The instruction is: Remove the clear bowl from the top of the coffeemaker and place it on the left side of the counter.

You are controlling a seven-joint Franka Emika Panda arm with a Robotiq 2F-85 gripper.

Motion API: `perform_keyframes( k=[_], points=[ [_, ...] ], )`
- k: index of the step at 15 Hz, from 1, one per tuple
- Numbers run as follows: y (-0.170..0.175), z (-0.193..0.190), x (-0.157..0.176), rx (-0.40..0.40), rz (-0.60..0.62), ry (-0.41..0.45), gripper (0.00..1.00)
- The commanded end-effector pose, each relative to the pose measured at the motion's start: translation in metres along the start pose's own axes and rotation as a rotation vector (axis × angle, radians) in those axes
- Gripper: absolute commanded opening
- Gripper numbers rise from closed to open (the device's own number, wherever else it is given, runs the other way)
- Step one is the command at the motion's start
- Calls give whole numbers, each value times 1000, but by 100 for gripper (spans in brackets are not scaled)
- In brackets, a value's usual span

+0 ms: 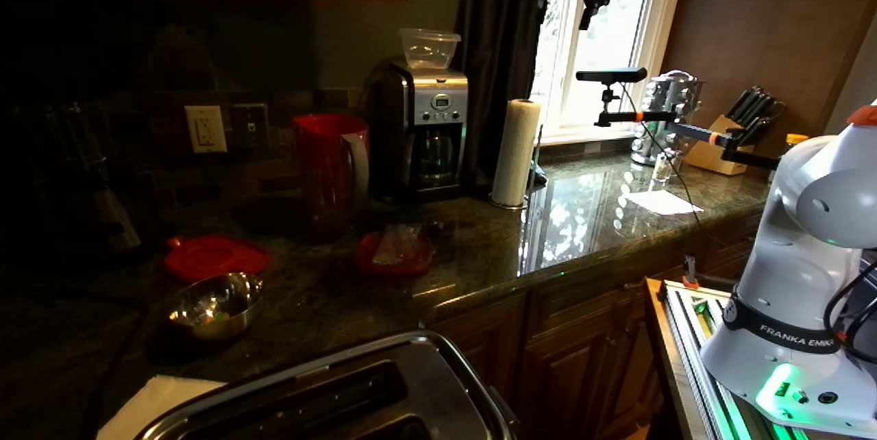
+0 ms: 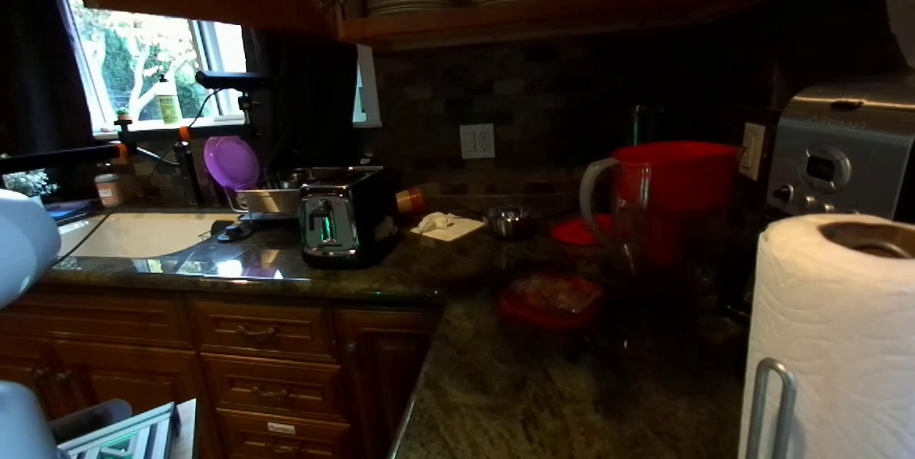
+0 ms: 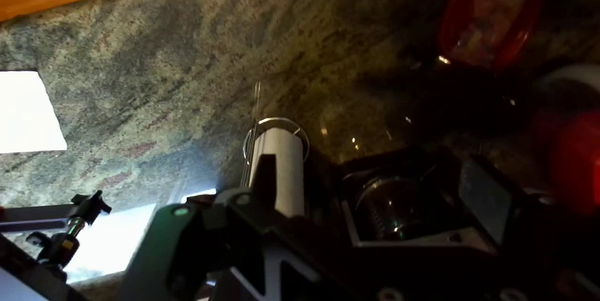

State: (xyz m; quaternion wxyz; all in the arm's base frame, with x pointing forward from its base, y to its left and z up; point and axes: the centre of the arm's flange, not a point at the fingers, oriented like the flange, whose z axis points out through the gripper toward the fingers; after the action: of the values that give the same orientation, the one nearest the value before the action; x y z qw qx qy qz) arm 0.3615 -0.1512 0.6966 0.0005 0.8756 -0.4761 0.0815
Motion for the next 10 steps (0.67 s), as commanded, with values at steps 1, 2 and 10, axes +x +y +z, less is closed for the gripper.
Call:
perform_keyframes(
  k=[1,2,10],
  points=[
    [1,-4,12,5,51,9,100],
    [0,-6,19,7,86,14,100],
    [-4,-6,87,196,456,93,100]
  ],
)
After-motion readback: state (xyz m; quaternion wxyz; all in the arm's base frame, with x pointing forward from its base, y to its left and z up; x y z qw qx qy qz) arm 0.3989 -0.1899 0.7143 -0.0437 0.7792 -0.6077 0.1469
